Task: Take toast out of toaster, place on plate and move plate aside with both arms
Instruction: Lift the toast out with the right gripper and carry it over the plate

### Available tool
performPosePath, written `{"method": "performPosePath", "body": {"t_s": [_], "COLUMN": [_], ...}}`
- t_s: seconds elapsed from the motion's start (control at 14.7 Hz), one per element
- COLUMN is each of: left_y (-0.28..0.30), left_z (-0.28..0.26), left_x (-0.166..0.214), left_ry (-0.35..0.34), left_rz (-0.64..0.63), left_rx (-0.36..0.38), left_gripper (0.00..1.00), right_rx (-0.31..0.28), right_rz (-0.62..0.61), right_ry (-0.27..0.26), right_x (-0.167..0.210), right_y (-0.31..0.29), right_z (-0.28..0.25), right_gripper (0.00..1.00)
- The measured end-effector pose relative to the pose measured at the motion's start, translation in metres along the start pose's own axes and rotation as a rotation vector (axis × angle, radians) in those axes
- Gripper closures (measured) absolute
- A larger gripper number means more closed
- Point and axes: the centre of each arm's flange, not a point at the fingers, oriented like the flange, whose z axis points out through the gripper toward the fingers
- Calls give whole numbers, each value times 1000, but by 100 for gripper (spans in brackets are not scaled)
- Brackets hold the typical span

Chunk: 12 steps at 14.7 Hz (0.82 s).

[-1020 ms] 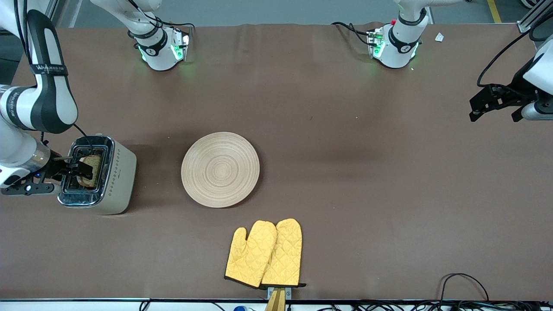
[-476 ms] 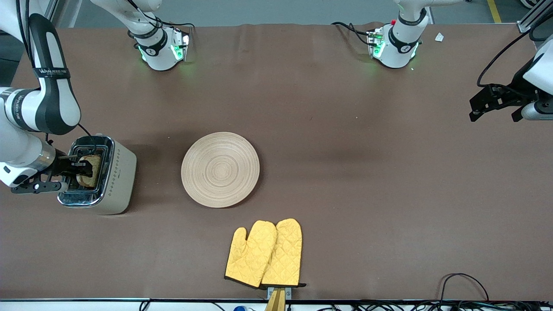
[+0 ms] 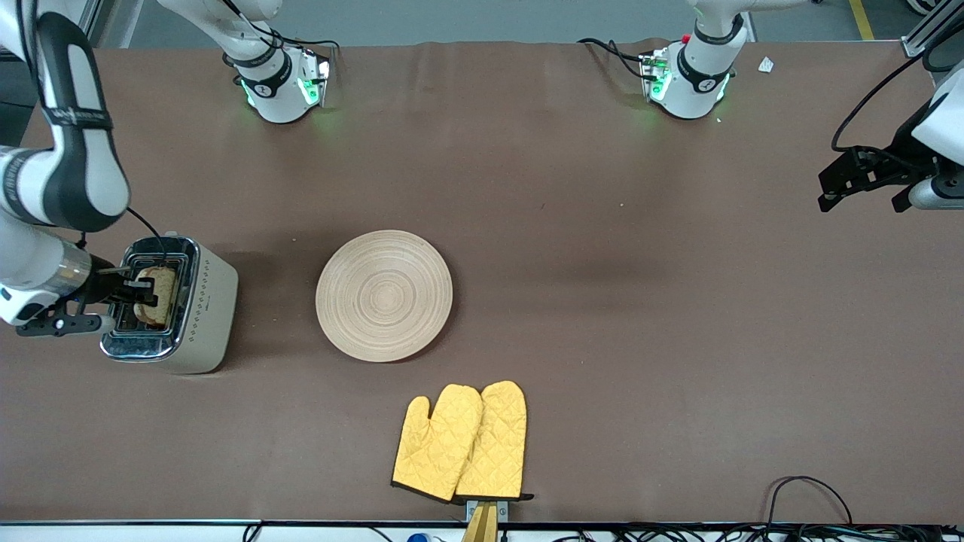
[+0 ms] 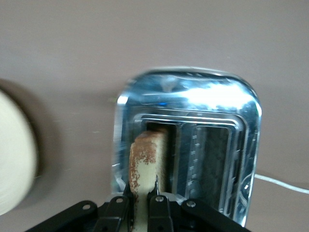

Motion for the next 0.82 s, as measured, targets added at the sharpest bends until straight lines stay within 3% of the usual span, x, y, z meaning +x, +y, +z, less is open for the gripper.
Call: {"method": "performPosePath", "body": {"t_s": [0.2,0.34,0.54,0.68,0.82], "left_y": [0,0,0,0,0], "left_z": [0,0,0,0,0], "left_x": [0,0,0,0,0], "left_ry": [0,0,0,0,0], "left_rz": [0,0,0,0,0], "left_rx": [0,0,0,0,0], "left_gripper": [0,0,0,0,0], "right_rx": [8,3,36,119,231], "right_rz": [-66,-95,-96,-98,-11], "right_ry": [36,54,17,-37,-63], "right_x": [5,5,16,25,28], "right_y": [-42,-72,-112,-147,-183], "right_z": [-93,-118,-88,-33,26], "right_gripper": [88,88,88,88,88]}}
